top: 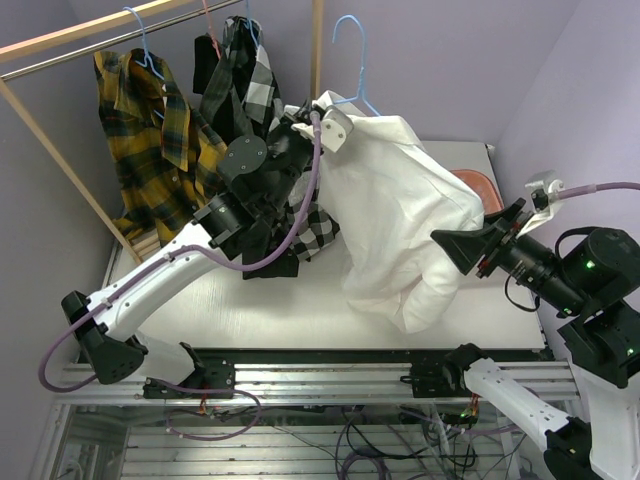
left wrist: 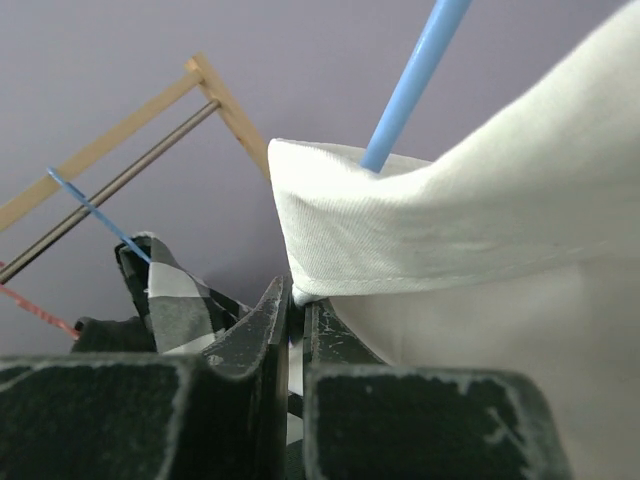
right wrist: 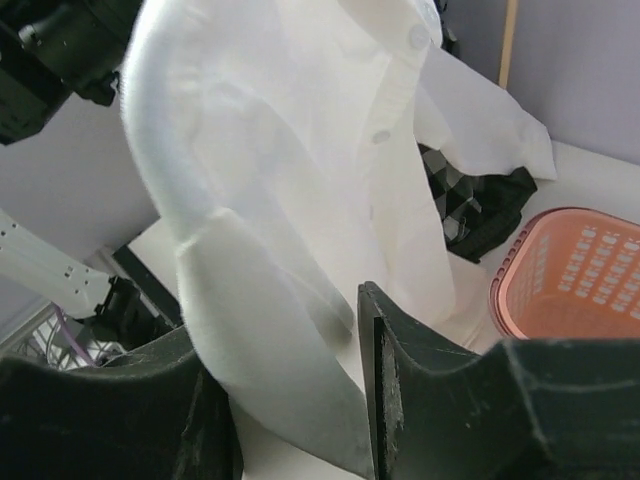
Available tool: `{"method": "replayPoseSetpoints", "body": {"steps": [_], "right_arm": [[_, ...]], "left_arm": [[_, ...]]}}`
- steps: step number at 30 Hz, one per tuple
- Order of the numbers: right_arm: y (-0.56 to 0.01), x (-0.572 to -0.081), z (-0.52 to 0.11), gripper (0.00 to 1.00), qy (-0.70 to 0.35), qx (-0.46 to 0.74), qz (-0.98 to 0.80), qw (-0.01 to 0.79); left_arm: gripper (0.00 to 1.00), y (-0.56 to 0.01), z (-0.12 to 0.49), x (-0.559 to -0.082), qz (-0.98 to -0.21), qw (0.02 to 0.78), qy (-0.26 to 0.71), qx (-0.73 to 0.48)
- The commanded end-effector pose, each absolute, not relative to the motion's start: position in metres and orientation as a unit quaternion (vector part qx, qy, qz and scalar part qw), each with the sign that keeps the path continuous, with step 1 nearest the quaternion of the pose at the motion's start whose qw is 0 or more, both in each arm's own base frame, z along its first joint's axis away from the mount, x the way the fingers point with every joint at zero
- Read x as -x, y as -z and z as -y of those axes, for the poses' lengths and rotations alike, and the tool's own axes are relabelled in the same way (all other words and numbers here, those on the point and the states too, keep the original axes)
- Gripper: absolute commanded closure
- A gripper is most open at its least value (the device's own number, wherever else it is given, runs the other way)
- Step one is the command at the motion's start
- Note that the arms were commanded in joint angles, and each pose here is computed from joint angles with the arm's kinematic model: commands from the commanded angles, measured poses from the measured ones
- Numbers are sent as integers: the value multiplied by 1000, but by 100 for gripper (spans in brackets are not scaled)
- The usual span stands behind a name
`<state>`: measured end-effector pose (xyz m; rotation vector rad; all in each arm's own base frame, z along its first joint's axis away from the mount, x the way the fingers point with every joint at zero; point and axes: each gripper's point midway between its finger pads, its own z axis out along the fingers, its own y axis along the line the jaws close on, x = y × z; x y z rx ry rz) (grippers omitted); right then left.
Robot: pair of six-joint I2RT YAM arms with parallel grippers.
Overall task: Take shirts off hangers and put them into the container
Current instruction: Remove the shirt from the hanger.
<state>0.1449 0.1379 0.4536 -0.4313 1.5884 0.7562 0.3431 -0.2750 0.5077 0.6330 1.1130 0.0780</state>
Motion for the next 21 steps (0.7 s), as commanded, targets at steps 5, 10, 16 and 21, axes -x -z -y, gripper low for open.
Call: {"method": "replayPoseSetpoints", "body": {"steps": [5, 10, 16, 21], "right_arm": [[-456, -124, -145, 52, -344, 247, -673, 607], [-484, -94, -152, 47, -380, 293, -631, 610], [-506, -69, -150, 46, -405, 309, -604, 613], [-505, -85, -145, 46, -376, 289, -623, 622]], "left_arm": [[93, -547, 250, -321, -482, 836, -34, -260], [93, -523, 256, -319, -472, 833, -35, -287], [93, -500, 273, -318, -449, 833, -25, -321], [93, -498, 286, -293, -387, 854, 26, -348]]}}
